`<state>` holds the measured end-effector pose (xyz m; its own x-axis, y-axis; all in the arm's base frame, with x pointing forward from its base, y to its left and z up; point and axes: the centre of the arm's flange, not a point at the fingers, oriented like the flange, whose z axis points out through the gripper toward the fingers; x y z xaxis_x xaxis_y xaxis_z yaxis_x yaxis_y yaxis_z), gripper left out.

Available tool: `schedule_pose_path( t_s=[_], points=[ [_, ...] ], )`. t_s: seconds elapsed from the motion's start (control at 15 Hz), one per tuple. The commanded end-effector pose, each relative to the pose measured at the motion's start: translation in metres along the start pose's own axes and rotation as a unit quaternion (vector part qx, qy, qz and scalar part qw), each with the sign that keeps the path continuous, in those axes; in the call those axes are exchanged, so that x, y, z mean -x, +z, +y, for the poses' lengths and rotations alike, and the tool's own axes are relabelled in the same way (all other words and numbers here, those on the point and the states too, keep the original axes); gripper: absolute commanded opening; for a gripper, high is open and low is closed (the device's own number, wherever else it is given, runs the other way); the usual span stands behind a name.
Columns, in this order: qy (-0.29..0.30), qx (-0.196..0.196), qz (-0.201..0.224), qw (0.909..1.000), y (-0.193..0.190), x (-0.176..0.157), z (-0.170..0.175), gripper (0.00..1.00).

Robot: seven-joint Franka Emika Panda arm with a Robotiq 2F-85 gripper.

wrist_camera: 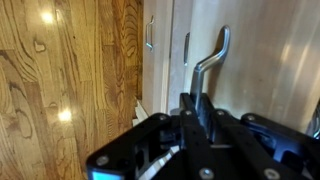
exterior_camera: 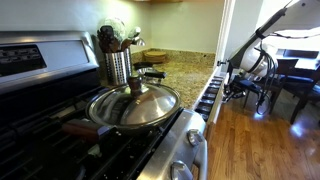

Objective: Open the topmost drawer fully

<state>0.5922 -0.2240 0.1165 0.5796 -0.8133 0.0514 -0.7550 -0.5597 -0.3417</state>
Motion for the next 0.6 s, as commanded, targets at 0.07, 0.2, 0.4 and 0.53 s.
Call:
schedule_pose_path(
  t_s=[0.07, 0.2, 0.4, 0.53],
  points=[
    [0.002, 0.046, -0.017, 0.9988, 0.006, 0.024, 0.081, 0.05],
    [0.001, 0.056, -0.019, 0.9983, -0.001, 0.027, 0.096, 0.05],
    [-0.001, 0.071, -0.017, 0.9973, -0.007, 0.027, 0.116, 0.04],
    [-0.006, 0.079, -0.023, 0.9966, -0.01, 0.027, 0.13, 0.04]
  ],
)
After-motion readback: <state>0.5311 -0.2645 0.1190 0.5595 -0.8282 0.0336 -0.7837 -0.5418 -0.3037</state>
